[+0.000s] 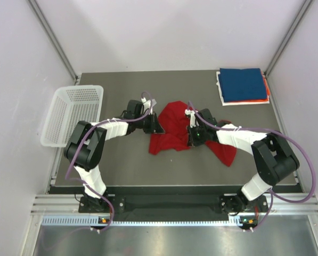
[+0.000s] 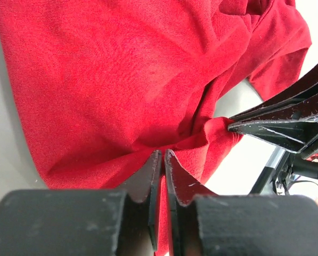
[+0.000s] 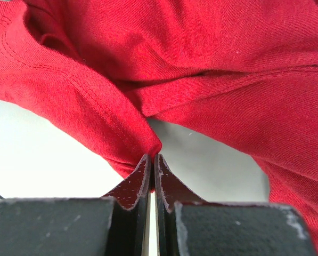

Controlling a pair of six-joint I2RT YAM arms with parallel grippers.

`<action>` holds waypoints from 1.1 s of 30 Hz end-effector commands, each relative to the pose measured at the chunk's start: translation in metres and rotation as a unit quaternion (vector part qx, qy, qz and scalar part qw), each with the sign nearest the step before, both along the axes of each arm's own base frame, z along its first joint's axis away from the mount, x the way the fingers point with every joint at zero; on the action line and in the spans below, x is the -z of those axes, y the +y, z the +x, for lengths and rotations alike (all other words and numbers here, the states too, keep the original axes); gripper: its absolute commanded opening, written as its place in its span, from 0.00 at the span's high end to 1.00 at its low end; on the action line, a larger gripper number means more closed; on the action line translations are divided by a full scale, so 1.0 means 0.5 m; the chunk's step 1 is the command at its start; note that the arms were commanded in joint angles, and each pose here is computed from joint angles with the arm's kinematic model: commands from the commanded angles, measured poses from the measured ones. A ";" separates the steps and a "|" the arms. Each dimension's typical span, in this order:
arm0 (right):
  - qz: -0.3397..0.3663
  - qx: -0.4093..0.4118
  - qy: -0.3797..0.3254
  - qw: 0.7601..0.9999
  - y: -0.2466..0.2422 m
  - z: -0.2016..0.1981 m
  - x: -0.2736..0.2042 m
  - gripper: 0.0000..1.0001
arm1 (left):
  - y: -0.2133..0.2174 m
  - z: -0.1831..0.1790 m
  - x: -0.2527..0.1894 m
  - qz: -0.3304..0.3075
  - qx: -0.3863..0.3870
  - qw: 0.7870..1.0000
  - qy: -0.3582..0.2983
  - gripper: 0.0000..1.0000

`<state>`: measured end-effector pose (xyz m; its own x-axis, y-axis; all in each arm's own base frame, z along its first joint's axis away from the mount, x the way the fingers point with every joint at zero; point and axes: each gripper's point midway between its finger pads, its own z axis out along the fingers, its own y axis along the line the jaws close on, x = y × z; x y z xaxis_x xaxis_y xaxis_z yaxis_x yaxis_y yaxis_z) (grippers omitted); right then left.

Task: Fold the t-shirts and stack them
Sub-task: Flatten the tshirt out

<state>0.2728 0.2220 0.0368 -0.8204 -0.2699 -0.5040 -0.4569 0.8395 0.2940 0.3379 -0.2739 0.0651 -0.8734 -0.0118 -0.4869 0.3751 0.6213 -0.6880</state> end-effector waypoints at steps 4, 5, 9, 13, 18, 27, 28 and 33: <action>0.022 -0.002 -0.034 0.999 0.015 0.013 -0.042 1.00 | -0.008 0.006 -0.016 -0.010 0.010 1.000 -0.026 0.77; 0.023 -0.002 -0.034 0.999 0.017 0.014 -0.043 1.00 | -0.007 0.005 -0.012 -0.008 0.010 1.000 -0.024 0.73; 0.024 -0.003 -0.033 0.999 0.016 0.011 -0.043 1.00 | -0.004 0.003 -0.002 -0.003 0.010 1.000 -0.020 0.67; 0.026 -0.003 -0.035 0.999 0.018 0.013 -0.049 1.00 | -0.006 0.001 -0.002 -0.006 0.012 1.000 -0.022 0.67; 0.031 -0.004 -0.038 0.999 0.021 0.016 -0.055 1.00 | 0.000 0.003 0.011 0.009 0.008 1.000 -0.020 0.67; 0.029 -0.006 -0.038 0.999 0.019 0.015 -0.054 1.00 | 0.003 -0.002 0.019 0.018 0.013 1.000 -0.021 0.67; 0.028 -0.008 -0.037 0.999 0.020 0.013 -0.053 1.00 | 0.004 -0.004 0.021 0.019 0.014 1.000 -0.020 0.67; 0.028 -0.007 -0.038 0.999 0.020 0.015 -0.055 1.00 | 0.003 -0.010 0.020 0.014 0.017 0.999 -0.023 0.67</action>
<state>0.2734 0.2234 0.0439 -0.8128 -0.2630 -0.5198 -0.4618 0.8348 0.2997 0.3353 -0.2707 0.0566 -0.8637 0.0126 -0.5039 0.3939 0.6406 -0.6591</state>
